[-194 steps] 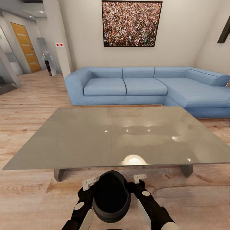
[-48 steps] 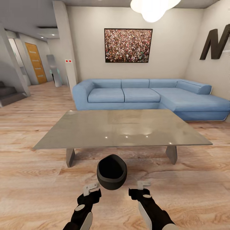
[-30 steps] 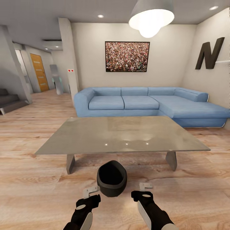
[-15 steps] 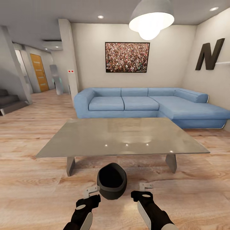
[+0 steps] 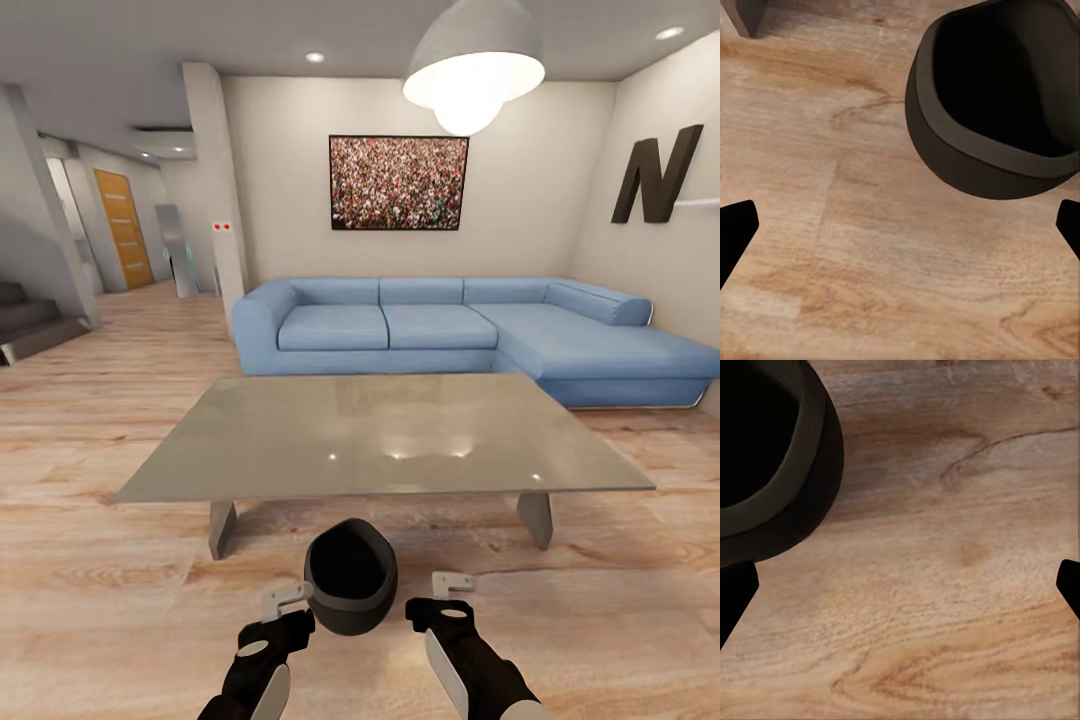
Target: Place each of the two pumpkins and all three candles from the living room inside a cabinet in the living room (use any cabinet), then make sure every cabinet is closed, and position the cauldron so it is next to a table in the living room.
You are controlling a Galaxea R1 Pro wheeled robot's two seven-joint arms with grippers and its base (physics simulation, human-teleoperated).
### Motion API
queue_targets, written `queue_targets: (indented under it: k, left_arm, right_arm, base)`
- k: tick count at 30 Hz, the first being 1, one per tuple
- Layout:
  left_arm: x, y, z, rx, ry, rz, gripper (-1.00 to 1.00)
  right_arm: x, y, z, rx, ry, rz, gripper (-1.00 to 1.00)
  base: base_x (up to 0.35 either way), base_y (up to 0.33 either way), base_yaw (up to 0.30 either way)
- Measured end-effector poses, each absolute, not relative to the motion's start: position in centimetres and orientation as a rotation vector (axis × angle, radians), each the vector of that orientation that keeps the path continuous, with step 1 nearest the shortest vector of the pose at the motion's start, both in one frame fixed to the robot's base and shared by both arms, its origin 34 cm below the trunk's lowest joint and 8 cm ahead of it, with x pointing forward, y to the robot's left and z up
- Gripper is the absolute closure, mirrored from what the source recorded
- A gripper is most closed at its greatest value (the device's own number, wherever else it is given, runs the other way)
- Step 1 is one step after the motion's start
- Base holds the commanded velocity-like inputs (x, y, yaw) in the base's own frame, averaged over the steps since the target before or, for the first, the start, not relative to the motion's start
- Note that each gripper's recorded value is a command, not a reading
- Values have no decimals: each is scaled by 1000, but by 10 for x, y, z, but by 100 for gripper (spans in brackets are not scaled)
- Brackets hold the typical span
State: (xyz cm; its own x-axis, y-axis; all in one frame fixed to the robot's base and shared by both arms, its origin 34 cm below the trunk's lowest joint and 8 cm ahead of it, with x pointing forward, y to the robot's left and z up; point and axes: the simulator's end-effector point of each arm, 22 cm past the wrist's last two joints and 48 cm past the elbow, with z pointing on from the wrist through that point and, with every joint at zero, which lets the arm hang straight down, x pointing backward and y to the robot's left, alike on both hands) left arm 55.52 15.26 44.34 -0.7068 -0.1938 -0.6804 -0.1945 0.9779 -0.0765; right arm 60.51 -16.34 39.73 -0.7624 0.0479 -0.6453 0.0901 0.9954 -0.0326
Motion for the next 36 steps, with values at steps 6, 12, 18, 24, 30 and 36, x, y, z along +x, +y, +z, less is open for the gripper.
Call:
queue_targets:
  k: [6,12,18,24,30,36]
  left_arm:
    - [558,153,457,-270,2372,1,-100]
    - [561,152,470,-269,2373,1,-100]
    - [564,152,483,-268,2373,1,-100]
    - [566,152,495,-267,2374,1,-100]
    - [565,151,501,-261,2391,9,-100]
    - [560,148,504,-264,2418,11,-100]
  right_arm:
    - [608,-164,410,97,2440,-80,-100]
    - [611,-164,424,98,2439,-80,-100]
    - [613,-162,436,106,2443,-72,-100]
    - [616,-162,448,110,2444,-70,-100]
    - [618,-163,461,110,2444,-71,-100]
    - [621,-163,474,110,2443,-72,-100]
  base:
    - [0,0,0]
    - [0,0,0]
    - [0,0,0]
    - [0,0,0]
    - [0,0,0]
    - [0,0,0]
